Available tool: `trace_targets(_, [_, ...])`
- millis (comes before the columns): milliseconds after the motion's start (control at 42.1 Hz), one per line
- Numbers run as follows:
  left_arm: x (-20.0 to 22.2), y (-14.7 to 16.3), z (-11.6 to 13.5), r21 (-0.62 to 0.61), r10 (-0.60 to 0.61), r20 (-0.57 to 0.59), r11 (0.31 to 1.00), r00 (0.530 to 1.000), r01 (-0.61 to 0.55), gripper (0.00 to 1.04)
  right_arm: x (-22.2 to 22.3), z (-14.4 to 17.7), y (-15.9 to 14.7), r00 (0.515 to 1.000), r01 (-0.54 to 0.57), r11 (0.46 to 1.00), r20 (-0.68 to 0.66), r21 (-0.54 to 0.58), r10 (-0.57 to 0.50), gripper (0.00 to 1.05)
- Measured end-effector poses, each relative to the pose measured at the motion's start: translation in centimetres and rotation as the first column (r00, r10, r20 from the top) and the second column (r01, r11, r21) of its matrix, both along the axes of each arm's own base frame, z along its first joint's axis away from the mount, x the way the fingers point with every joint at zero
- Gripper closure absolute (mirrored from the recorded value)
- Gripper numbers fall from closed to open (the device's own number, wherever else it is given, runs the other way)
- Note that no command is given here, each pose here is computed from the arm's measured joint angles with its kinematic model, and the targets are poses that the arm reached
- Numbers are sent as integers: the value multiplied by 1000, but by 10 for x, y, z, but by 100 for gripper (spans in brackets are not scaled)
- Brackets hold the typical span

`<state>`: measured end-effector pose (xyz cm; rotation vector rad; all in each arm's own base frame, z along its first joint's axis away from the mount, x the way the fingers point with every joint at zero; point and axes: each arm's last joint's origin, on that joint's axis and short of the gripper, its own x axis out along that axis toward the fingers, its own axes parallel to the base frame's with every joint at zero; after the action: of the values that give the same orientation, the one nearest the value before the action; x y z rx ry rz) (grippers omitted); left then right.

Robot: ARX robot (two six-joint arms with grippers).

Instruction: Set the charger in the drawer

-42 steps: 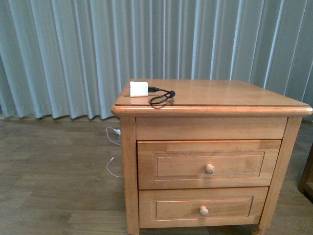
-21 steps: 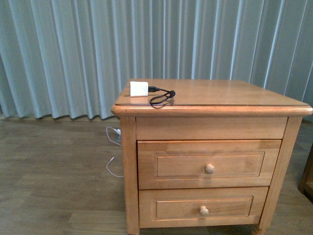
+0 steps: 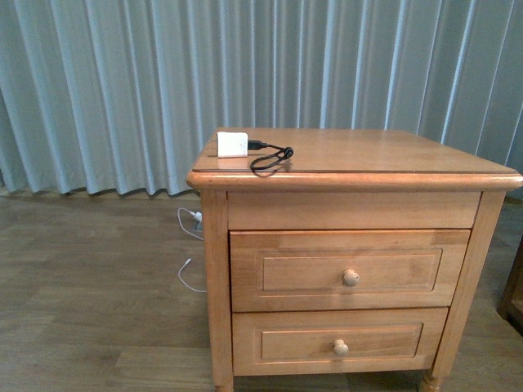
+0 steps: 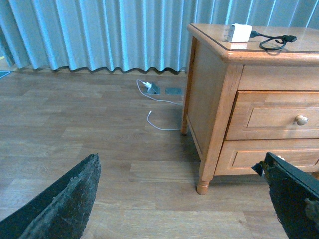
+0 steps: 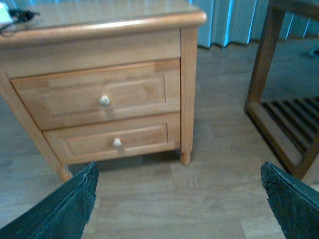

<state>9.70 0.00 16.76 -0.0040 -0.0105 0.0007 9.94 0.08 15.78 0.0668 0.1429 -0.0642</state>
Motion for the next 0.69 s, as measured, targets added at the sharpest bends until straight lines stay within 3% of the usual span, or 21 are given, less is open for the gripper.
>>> trace_targets(261, [0, 0, 0, 0, 0, 0, 1000, 1000, 0, 6, 29, 4, 17, 991, -96, 995, -91, 35, 99, 8])
trace_targets(475, [0, 0, 0, 0, 0, 0, 1000, 1000, 0, 6, 97, 6, 36, 985, -132, 991, -109, 28, 134, 8])
trace_targets(689, [0, 0, 0, 0, 0, 0, 1000, 1000, 0, 6, 169, -12, 66, 968, -188, 982, -166, 1, 186, 8])
